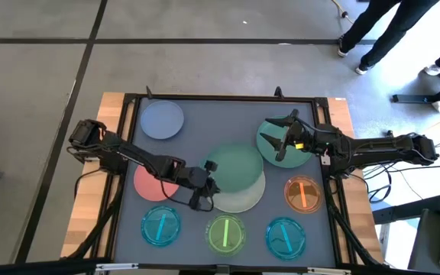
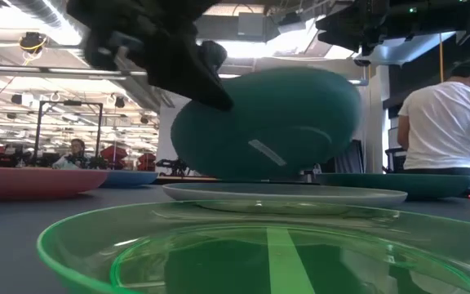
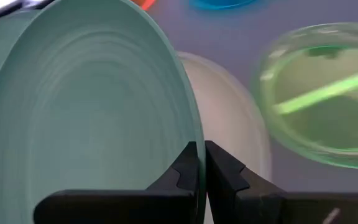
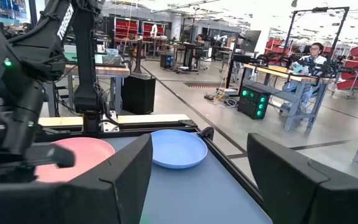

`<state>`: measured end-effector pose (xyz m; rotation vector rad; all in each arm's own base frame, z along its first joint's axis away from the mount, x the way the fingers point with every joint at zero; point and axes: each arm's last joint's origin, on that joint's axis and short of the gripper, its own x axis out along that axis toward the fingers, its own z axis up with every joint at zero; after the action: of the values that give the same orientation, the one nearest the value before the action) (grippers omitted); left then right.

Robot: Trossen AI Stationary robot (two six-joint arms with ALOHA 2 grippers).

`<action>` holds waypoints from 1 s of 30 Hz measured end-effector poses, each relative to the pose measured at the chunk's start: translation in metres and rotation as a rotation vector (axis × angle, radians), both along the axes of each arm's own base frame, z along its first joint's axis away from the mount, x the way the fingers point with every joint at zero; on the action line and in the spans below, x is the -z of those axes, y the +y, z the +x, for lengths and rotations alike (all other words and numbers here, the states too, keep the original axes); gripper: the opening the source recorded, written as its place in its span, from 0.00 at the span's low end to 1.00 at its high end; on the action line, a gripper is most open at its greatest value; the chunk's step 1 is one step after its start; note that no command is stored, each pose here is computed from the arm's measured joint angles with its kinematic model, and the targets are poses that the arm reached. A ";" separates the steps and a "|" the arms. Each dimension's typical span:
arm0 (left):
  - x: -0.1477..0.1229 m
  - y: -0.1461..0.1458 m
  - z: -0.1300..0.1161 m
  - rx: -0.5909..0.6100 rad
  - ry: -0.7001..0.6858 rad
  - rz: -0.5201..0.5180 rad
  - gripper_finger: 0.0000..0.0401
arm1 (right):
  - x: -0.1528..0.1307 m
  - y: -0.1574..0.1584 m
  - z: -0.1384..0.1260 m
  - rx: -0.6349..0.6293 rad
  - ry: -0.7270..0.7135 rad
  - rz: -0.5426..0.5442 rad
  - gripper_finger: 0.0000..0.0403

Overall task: Stack plastic plates
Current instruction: Stack the left green plate on the white plate

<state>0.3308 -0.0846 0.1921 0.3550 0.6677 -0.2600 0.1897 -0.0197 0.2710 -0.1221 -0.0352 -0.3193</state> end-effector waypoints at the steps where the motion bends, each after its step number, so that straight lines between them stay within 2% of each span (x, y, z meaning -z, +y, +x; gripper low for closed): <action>1: 0.001 -0.002 0.000 0.025 0.007 -0.012 0.02 | 0.000 0.000 0.000 0.000 0.000 0.000 0.63; 9: 0.007 -0.006 -0.001 0.046 0.040 -0.010 0.03 | 0.000 0.000 0.000 -0.001 0.002 0.000 0.63; 15: 0.007 -0.003 -0.001 0.063 0.053 -0.056 0.03 | 0.000 0.000 0.000 -0.002 0.003 0.000 0.63; 30: 0.007 -0.003 -0.001 0.025 0.061 -0.097 0.04 | 0.001 0.000 0.000 0.000 0.008 0.000 0.63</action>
<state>0.3303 -0.0874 0.1853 0.2633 0.7088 -0.3267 0.1897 -0.0197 0.2703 -0.1228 -0.0275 -0.3186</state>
